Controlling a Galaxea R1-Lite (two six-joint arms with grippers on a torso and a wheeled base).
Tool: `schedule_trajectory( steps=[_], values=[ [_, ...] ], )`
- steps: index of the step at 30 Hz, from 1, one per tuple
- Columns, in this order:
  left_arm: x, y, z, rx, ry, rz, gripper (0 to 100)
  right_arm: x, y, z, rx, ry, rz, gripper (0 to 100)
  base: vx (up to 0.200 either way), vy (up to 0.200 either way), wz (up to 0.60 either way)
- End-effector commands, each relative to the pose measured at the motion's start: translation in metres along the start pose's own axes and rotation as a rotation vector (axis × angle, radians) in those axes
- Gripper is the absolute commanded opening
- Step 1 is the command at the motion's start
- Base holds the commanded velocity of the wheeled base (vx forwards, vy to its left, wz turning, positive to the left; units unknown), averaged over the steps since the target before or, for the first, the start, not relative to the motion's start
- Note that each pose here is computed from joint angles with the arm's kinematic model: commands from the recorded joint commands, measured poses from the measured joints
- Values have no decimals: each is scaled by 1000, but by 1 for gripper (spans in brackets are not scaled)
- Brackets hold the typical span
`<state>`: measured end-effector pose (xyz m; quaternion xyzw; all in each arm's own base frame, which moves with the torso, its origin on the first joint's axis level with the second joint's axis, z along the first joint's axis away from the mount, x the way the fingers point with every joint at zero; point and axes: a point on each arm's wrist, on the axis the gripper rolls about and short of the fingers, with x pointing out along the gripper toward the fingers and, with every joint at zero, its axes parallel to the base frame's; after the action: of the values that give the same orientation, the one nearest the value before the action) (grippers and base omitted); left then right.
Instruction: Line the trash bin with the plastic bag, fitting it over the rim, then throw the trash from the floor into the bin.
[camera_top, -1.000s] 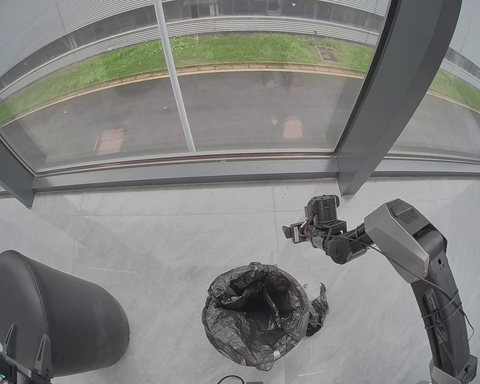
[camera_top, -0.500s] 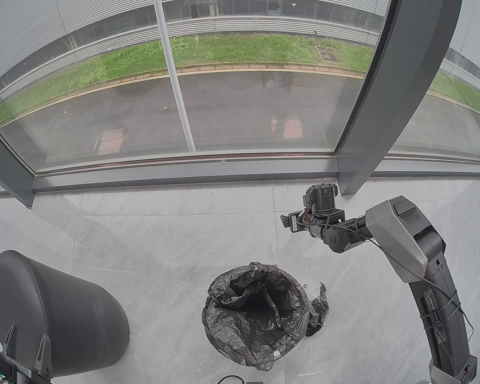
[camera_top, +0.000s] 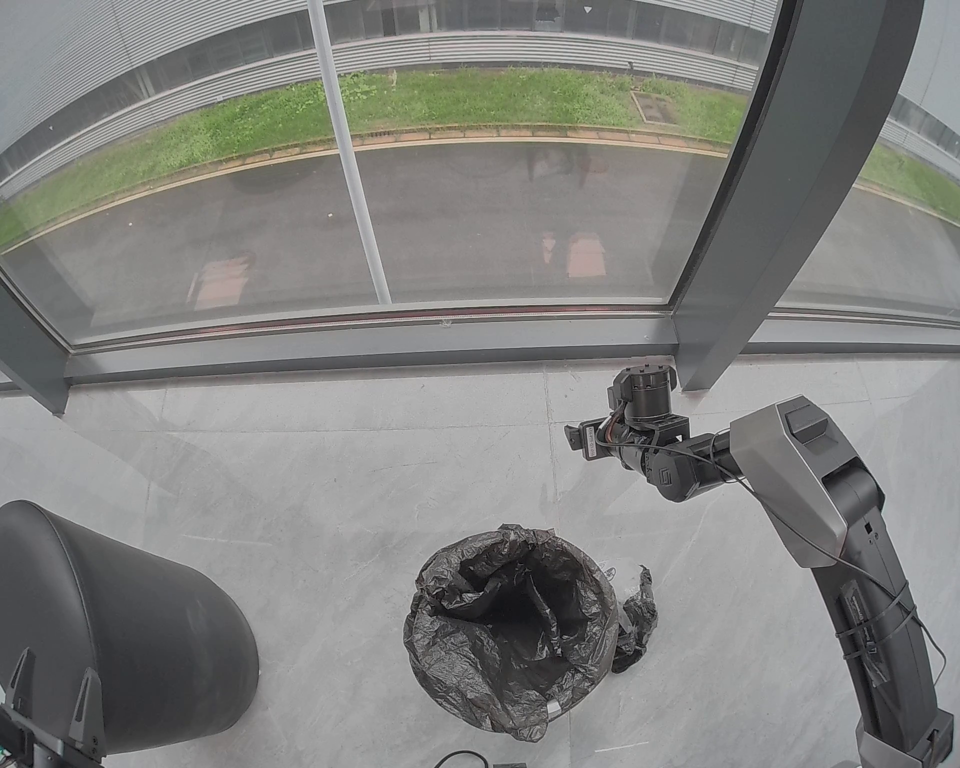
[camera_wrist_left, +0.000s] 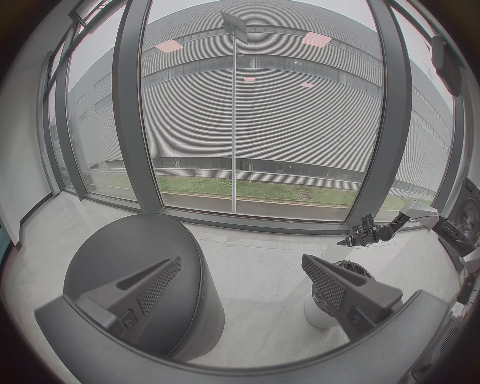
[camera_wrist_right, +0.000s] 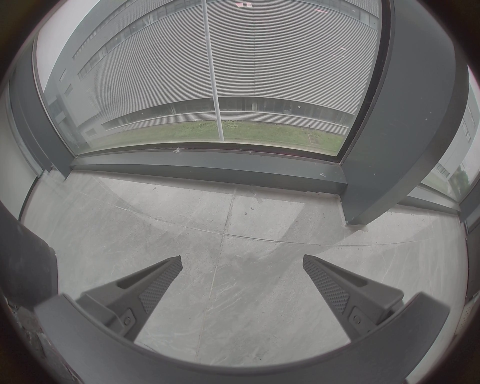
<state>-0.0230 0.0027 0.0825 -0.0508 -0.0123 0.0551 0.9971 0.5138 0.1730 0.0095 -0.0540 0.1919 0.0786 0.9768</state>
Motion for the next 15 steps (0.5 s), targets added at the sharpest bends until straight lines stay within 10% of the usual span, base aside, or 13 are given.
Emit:
schedule_trajectory(
  steps=[1, 15],
  values=[
    [-1, 0, -2, -2, -8, 0, 100, 6, 1, -4, -4, -2, -8, 100, 0, 0, 0],
    [-1, 0, -2, -2, -8, 0, 100, 16, -4, -18, -29, 70, -18, 100, 0, 0, 0]
  ],
)
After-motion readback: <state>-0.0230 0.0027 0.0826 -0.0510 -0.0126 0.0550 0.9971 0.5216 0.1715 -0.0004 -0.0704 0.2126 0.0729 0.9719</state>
